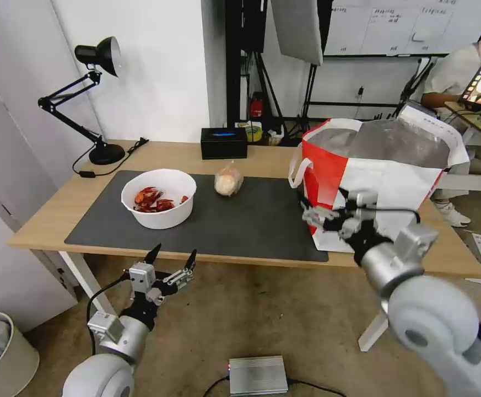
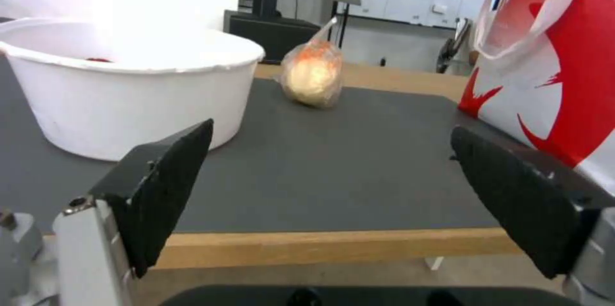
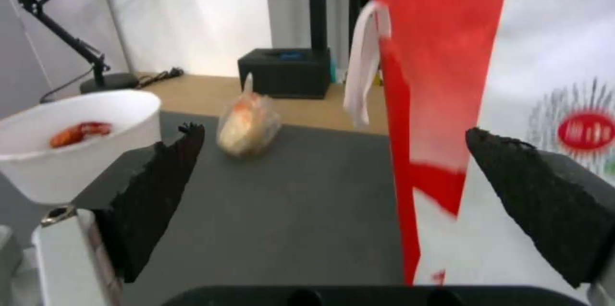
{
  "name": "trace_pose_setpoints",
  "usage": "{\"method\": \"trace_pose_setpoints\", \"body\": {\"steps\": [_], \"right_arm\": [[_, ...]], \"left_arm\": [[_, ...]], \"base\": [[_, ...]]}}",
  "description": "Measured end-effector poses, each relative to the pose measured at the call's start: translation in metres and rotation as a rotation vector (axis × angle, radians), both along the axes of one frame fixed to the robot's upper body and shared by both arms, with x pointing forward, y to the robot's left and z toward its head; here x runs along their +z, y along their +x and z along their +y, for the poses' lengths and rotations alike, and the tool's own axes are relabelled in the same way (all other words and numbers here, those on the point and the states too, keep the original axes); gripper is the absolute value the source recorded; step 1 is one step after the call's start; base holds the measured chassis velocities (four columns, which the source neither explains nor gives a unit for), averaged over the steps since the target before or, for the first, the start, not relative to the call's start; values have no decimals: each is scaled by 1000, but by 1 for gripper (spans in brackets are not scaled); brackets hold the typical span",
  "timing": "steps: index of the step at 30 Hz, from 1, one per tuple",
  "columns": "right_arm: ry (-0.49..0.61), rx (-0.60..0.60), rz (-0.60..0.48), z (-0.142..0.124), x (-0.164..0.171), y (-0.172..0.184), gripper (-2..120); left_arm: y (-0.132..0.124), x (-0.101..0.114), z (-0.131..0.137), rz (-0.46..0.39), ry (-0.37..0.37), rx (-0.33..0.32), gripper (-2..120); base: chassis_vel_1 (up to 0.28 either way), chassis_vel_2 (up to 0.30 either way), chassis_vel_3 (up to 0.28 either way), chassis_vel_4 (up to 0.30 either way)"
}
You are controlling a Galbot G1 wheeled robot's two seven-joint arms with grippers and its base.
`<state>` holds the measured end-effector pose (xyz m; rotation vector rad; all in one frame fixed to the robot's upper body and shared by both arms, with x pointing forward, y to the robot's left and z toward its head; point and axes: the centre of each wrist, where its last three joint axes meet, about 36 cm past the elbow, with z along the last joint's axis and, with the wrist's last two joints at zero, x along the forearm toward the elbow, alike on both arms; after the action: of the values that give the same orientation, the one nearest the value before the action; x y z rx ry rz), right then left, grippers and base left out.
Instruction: Pick up the trash from the table and place it into the takeout bag.
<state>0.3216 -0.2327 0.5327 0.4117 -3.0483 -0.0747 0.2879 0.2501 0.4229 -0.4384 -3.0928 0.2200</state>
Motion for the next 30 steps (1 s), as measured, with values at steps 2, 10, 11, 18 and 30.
{"method": "trace_pose_setpoints", "body": {"steps": [2, 10, 11, 18, 30], "right_arm": [[4, 4, -6, 0, -9, -3, 100], [5, 25, -46, -5, -56, -18, 100], [2, 27, -48, -6, -60, -20, 100], [18, -17, -1, 1, -80, -45, 100], [24, -38, 30, 10, -97, -62, 100]], "left_arm": [[0, -1, 0, 1, 0, 0, 100], [0, -4, 2, 5, 2, 3, 100], [0, -5, 2, 2, 1, 4, 100], [0, -6, 3, -2, -2, 6, 100], [0, -7, 2, -1, -4, 5, 100]], "base": [[0, 0, 0, 0], [0, 0, 0, 0], [0, 0, 0, 0], [0, 0, 0, 0], [0, 0, 0, 0]]}}
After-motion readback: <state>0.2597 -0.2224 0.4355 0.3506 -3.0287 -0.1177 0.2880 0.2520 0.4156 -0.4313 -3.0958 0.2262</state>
